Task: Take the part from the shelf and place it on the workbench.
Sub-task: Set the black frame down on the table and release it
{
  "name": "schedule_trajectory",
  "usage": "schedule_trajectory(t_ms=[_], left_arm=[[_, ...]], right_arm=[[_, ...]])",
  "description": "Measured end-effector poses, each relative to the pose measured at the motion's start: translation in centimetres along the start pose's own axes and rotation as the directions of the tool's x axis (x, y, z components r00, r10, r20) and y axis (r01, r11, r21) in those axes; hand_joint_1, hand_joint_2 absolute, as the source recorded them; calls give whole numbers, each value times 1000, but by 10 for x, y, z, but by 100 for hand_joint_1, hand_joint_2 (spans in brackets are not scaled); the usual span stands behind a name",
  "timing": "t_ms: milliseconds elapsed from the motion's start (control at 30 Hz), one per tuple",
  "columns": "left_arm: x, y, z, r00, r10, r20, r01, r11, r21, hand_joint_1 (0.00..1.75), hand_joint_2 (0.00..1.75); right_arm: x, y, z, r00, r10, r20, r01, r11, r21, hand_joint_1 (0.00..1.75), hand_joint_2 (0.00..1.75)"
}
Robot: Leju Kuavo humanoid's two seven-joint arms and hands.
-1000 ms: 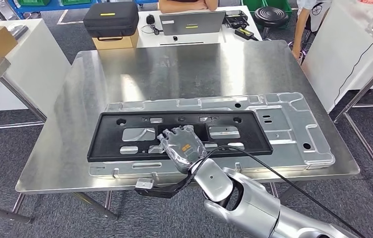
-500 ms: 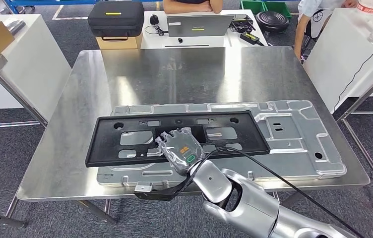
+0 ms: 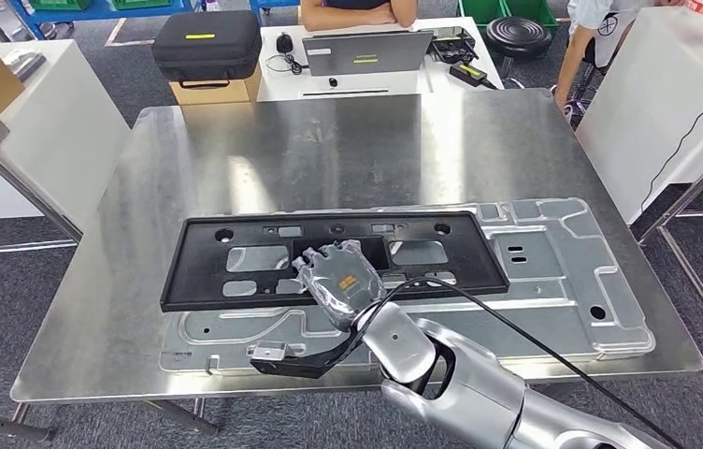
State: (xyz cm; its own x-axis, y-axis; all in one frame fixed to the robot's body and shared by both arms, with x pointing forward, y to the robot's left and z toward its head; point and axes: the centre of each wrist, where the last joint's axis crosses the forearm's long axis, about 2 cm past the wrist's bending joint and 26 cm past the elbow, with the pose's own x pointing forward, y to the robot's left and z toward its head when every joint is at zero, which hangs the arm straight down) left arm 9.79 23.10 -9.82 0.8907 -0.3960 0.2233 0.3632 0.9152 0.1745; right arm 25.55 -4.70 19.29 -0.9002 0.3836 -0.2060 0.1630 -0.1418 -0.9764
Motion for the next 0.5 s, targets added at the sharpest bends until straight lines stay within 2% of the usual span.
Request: schedule_trajectory(t_ms=[500], left_arm=[[-8, -3, 1, 1000, 1, -19, -2, 1000, -7, 0, 175]], right_arm=[[1, 0, 0, 1000, -12, 6, 12, 1000, 2, 175, 175]])
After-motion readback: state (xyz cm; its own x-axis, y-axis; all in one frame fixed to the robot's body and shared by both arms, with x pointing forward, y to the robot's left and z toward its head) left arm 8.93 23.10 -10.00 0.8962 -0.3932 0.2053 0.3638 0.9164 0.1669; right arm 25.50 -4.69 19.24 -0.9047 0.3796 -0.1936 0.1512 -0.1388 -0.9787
